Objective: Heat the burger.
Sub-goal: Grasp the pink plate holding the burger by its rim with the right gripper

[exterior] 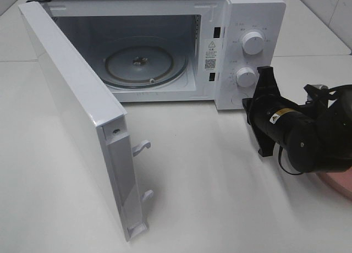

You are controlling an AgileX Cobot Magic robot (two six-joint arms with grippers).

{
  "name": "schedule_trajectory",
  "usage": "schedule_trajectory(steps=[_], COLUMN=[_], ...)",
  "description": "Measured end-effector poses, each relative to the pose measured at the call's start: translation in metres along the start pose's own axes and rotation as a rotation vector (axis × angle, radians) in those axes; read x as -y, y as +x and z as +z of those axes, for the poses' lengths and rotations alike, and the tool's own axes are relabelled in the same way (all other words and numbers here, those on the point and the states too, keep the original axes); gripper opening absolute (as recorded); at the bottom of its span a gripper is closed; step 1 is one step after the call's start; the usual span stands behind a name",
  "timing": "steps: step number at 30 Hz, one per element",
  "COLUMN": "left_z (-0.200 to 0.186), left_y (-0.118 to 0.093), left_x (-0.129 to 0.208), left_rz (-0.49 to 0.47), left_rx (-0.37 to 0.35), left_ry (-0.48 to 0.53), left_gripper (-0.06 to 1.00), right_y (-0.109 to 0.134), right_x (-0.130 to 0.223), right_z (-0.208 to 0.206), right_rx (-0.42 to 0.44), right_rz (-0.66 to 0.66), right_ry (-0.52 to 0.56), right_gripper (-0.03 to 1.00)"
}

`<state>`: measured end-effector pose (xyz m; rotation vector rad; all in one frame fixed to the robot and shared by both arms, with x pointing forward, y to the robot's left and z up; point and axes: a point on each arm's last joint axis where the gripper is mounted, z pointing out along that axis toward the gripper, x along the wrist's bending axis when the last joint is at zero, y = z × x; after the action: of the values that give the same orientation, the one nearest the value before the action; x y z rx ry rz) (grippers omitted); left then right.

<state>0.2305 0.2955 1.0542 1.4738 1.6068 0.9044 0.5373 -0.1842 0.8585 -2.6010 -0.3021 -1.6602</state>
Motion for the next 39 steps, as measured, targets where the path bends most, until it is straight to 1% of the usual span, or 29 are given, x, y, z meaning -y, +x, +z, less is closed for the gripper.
schedule_trajectory(steps=[7,9,11,12,13,14,15,16,17,18,19,20,21,22,23,24,25,26,27,28,29,30,31,32,33,34,35,37,39], left_z=[0.0,0.0,0.0,0.0,0.0,0.0,0.0,0.0,0.0,0.0,0.0,0.0,0.0,0.0,0.0,0.0,0.0,0.0,0.0,0.0,0.0,0.0,0.0,0.0,0.0,0.0,0.0,0.0,0.0], left_y=[0.0,0.0,0.0,0.0,0.0,0.0,0.0,0.0,0.0,0.0,0.0,0.0,0.0,0.0,0.0,0.0,0.0,0.0,0.0,0.0,0.0,0.0,0.0,0.0,0.0,0.0,0.0,0.0,0.0], left_x=[0.0,0.0,0.0,0.0,0.0,0.0,0.0,0.0,0.0,0.0,0.0,0.0,0.0,0.0,0.0,0.0,0.0,0.0,0.0,0.0,0.0,0.0,0.0,0.0,0.0,0.0,0.0,0.0,0.0], left_rz=[0.0,0.0,0.0,0.0,0.0,0.0,0.0,0.0,0.0,0.0,0.0,0.0,0.0,0.0,0.0,0.0,0.0,0.0,0.0,0.0,0.0,0.0,0.0,0.0,0.0,0.0,0.0,0.0,0.0], left_rx=[0.0,0.0,0.0,0.0,0.0,0.0,0.0,0.0,0.0,0.0,0.0,0.0,0.0,0.0,0.0,0.0,0.0,0.0,0.0,0.0,0.0,0.0,0.0,0.0,0.0,0.0,0.0,0.0,0.0], left_ry=[0.0,0.0,0.0,0.0,0.0,0.0,0.0,0.0,0.0,0.0,0.0,0.0,0.0,0.0,0.0,0.0,0.0,0.0,0.0,0.0,0.0,0.0,0.0,0.0,0.0,0.0,0.0,0.0,0.0], left_gripper=[0.99,0.99,0.99,0.99,0.99,0.99,0.99,0.99,0.99,0.99,0.99,0.99,0.99,0.99,0.99,0.99,0.99,0.99,0.99,0.99,0.99,0.99,0.99,0.99,0.99,0.99,0.99,0.99,0.99], right_y=[0.006,0.012,0.013,0.018,0.018,0.022,0.027,0.027,0.029,0.03,0.03,0.033,0.035,0.035,0.038,0.038,0.04,0.043,0.043,0.044,0.047,0.047,0.048,0.054,0.054,0.058,0.058,0.067,0.072], right_x=[-0.005,-0.007,-0.007,-0.007,-0.007,-0.007,-0.007,-0.007,-0.007,-0.006,-0.006,-0.004,-0.003,-0.003,-0.001,-0.001,0.0,0.001,0.001,0.001,0.002,0.002,0.002,0.001,0.001,0.0,0.0,-0.004,-0.006], right_z=[-0.024,-0.044,-0.049,-0.059,-0.059,-0.064,-0.075,-0.075,-0.081,-0.092,-0.092,-0.103,-0.108,-0.108,-0.115,-0.115,-0.118,-0.121,-0.121,-0.122,-0.123,-0.123,-0.124,-0.124,-0.124,-0.125,-0.125,-0.126,-0.126], right_rx=[0.018,0.074,0.1,0.143,0.143,0.151,0.186,0.186,0.205,0.251,0.251,0.273,0.283,0.283,0.293,0.293,0.298,0.307,0.307,0.312,0.32,0.32,0.323,0.333,0.333,0.364,0.364,0.412,0.436], right_rz=[-0.107,-0.273,-0.315,-0.434,-0.434,-0.502,-0.63,-0.63,-0.7,-0.819,-0.819,-0.934,-0.979,-0.979,-1.036,-1.036,-1.053,-1.08,-1.08,-1.101,-1.155,-1.155,-1.182,-1.263,-1.263,-1.351,-1.351,-1.448,-1.496], right_ry=[0.01,0.046,0.062,0.104,0.104,0.124,0.175,0.175,0.21,0.289,0.289,0.372,0.417,0.417,0.481,0.481,0.507,0.545,0.545,0.562,0.594,0.594,0.606,0.637,0.637,0.674,0.674,0.708,0.716], right_gripper=[0.02,0.02,0.02,0.02,0.02,0.02,0.02,0.02,0.02,0.02,0.02,0.03,0.03,0.03,0.05,0.05,0.1,0.2,0.2,0.27,0.43,0.43,0.51,0.73,0.73,0.88,0.88,0.96,0.98])
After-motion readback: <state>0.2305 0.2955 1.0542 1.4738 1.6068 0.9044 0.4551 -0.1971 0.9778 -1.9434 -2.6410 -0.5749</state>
